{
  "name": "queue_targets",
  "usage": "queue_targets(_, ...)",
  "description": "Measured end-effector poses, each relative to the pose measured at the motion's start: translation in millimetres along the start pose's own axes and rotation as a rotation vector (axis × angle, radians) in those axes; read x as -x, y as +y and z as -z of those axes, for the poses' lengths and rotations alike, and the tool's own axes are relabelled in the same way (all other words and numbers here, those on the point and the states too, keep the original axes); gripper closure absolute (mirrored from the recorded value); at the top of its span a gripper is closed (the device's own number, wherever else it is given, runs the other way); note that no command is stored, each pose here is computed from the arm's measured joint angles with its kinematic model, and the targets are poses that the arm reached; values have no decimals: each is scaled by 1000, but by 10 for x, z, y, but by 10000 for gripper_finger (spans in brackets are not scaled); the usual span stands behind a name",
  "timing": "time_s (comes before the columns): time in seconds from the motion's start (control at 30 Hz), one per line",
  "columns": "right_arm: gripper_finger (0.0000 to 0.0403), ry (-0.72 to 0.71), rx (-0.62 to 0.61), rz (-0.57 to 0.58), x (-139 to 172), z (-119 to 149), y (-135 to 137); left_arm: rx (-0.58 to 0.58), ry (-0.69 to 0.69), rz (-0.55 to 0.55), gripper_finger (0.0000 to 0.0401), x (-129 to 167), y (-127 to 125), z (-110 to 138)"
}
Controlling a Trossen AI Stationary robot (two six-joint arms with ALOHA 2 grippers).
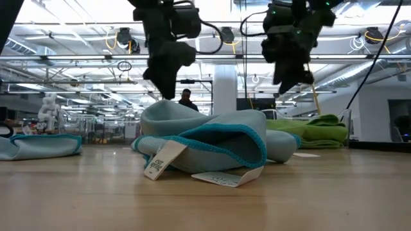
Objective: Sort microfiber towel by color & place in baskets
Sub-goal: Fold the top blue towel
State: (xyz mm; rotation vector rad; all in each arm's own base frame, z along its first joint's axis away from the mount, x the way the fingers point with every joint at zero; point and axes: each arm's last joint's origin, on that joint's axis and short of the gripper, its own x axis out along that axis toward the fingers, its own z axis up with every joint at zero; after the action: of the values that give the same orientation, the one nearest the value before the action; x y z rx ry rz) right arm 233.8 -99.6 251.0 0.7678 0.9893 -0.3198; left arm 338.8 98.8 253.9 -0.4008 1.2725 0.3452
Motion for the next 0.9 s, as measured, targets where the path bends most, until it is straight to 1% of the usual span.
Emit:
queue_targets(0.03, 251, -40, -3, -12, -87, 30, 12, -29, -8, -8, 289, -65, -99, 38)
queue_targets(0.1, 265, -97, -22, -6, -267, 112, 15, -68, -75, -24, 296, -189, -273, 74)
queue_targets(0.17, 284, -143, -38, 3, -448, 185, 13, -97, -93, -33, 302, -327, -393, 165)
queue_targets(0.23, 306, -153, -27, 15, -605, 272, -8, -113, -116, -22, 306, -457, -472, 231)
queue_targets(0.3, 332, -137, -8, 36, -724, 352, -40, -94, -128, -12, 308, -551, -512, 292)
queue_targets(0.37, 359, -123, 0, 98, -823, 428, -94, -48, -117, -13, 308, -631, -507, 357)
queue_targets(0.47, 394, -119, -5, 159, -934, 488, -171, 22, -120, -51, 308, -724, -463, 425)
queue_targets(0.57, 395, -154, -1, 157, -1004, 449, -174, 66, -147, -78, 308, -813, -409, 468)
queue_targets(0.73, 395, -225, 29, 115, -1126, 360, -156, 96, -208, -56, 309, -974, -334, 536)
queue_targets(0.8, 400, -225, 32, 116, -1186, 352, -167, 101, -208, -56, 309, -1012, -313, 568)
queue_targets(0.9, 401, -184, 19, 137, -1313, 382, -220, 101, -195, -61, 309, -1039, -304, 606)
